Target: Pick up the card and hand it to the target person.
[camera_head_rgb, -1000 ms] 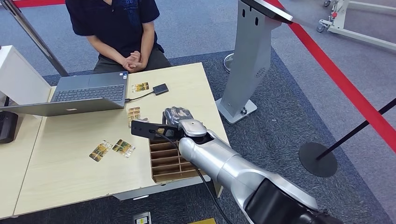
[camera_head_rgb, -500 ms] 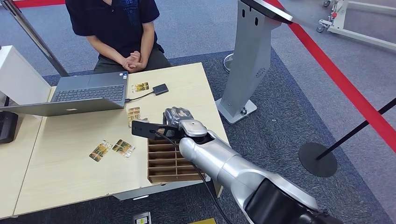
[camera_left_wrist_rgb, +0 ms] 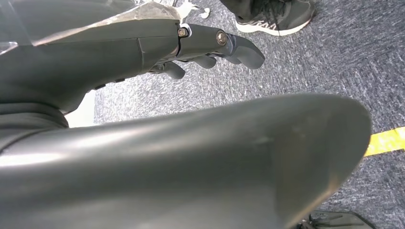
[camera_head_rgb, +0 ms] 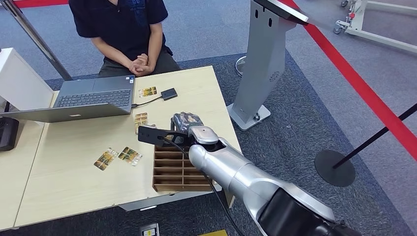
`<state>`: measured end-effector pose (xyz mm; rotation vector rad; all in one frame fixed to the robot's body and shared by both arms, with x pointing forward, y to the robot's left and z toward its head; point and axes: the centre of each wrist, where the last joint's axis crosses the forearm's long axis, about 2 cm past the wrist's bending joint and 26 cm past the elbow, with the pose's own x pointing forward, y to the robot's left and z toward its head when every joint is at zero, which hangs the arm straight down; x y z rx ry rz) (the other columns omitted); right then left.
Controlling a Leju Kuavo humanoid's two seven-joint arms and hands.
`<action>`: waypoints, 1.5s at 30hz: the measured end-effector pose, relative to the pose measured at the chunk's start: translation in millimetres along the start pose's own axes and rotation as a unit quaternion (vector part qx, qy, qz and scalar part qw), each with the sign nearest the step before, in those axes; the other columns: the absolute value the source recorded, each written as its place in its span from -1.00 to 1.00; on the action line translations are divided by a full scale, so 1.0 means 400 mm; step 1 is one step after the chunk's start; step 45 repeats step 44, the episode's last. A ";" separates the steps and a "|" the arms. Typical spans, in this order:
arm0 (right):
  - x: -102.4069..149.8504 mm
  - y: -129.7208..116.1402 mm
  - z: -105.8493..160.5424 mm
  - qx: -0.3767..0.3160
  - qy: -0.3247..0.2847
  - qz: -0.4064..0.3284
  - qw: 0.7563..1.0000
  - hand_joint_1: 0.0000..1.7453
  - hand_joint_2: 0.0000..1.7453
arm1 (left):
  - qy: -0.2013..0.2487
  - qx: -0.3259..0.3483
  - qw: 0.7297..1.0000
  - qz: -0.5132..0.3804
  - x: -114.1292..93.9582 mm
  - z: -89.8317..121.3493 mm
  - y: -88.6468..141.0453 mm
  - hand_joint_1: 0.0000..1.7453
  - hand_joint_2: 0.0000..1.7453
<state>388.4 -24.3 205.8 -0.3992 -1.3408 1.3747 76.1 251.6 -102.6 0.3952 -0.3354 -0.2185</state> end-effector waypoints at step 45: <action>0.032 -0.194 0.033 -0.125 -0.104 -0.135 0.977 0.94 1.00 | 0.007 0.004 1.000 0.012 -0.005 0.000 0.001 -1.00 -1.00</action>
